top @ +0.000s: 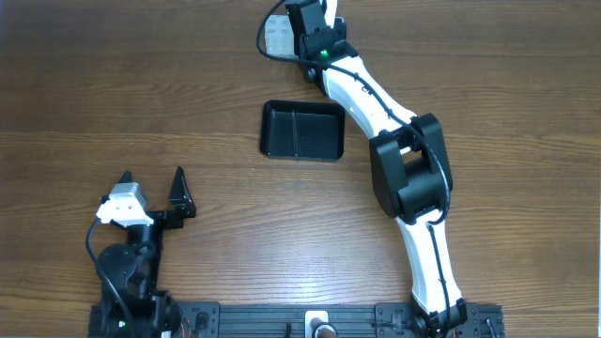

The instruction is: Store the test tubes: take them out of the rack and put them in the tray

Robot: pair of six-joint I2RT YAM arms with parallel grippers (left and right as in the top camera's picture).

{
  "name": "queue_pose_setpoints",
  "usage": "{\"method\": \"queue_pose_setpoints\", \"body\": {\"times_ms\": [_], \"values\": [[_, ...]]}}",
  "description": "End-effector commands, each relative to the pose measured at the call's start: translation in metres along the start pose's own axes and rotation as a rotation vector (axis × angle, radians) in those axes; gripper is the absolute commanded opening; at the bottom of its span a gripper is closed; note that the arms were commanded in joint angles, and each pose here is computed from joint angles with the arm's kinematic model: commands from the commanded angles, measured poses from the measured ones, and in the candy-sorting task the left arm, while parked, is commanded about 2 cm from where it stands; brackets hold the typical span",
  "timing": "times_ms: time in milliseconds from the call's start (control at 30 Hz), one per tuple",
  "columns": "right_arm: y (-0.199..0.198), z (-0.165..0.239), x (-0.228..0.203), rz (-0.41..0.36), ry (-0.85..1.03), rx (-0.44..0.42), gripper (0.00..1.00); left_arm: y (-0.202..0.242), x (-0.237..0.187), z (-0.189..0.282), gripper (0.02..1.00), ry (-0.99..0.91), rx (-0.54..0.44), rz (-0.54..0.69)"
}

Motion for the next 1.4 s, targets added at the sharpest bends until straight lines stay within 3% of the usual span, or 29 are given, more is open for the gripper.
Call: {"method": "queue_pose_setpoints", "body": {"times_ms": [33, 267, 900, 1400], "values": [[0.005, -0.001, 0.001, 0.001, -0.011, -0.009, 0.294, 0.001, -0.002, 0.0, 0.996, 0.001, 0.004, -0.014], [0.006, 0.0, 0.001, 0.001, -0.011, -0.008, 0.167, 0.001, -0.001, 0.0, 1.0, 0.001, 0.004, -0.014], [0.011, 0.006, 0.005, 0.001, -0.024, 0.006, 0.134, 0.001, -0.002, 0.0, 0.998, 0.001, 0.005, -0.014], [0.004, 0.045, 0.048, -0.044, -0.118, 0.035, 0.112, 0.001, -0.001, 0.0, 0.998, 0.001, 0.005, -0.014]]}}
Point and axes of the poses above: each gripper's point midway between its finger pads, its own z axis back along the fingers, its own y axis along the line the jaws close on, x = y × z, the point moved 10 cm from there along z, back along the fingers, and after that the axes turned 1 degree about -z, right-handed, at the moved point
